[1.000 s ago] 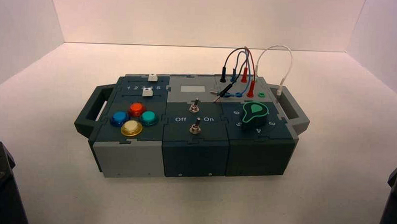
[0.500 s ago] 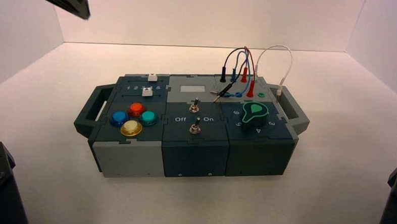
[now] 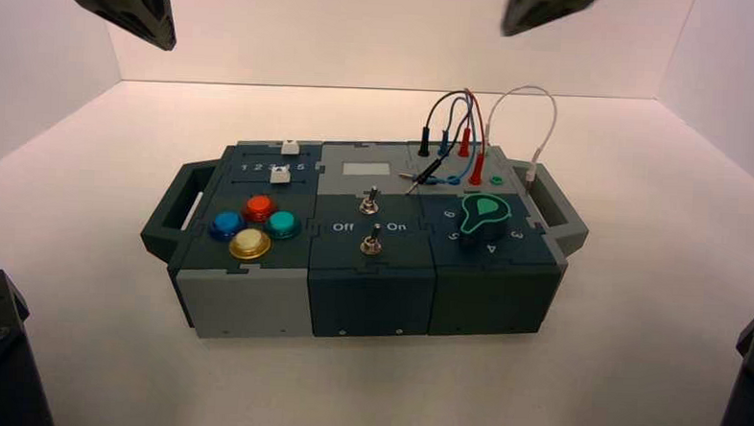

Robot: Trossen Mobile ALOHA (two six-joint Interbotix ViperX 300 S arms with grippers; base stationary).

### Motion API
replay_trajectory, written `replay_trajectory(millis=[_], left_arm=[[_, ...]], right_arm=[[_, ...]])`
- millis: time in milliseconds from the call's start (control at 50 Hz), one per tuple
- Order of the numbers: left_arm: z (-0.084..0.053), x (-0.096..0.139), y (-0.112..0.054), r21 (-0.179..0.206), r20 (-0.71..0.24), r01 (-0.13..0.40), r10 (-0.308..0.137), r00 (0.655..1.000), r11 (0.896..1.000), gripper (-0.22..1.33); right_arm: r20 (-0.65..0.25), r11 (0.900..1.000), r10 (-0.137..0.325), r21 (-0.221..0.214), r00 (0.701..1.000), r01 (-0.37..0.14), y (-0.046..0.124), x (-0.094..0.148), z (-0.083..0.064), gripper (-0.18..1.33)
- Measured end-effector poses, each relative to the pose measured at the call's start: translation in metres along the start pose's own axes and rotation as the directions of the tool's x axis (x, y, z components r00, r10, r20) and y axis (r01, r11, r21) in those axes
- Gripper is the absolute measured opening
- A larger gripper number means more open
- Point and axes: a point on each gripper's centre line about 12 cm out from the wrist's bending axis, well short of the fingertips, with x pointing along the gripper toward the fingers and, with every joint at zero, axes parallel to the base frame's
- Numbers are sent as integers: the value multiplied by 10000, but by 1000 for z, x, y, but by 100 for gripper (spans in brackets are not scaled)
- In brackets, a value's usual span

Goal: Move the top slider to position 1.

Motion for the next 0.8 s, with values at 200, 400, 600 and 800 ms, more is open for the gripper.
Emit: replay_trajectory(millis=[200,400,600,800], left_arm=[[0,0,0,-1,-46,0,0,10000,10000,-16],[-2,1,0,11,-169,8,-8,9999,10000,-16],[-2,1,0,-3,-230,2,-2,9997,10000,-16],[-3,1,0,11,-292,11,-11,9996,10000,-16]], right_arm=[[-568,9994,269,-211,9980,-281,17,17,11,-14],[-1365,9977,590,-250,9889,-629,38,44,20,-14],[-1978,9962,823,-111,9768,-862,52,70,28,-14],[-2697,9933,1151,175,9560,-1146,63,97,32,-14]])
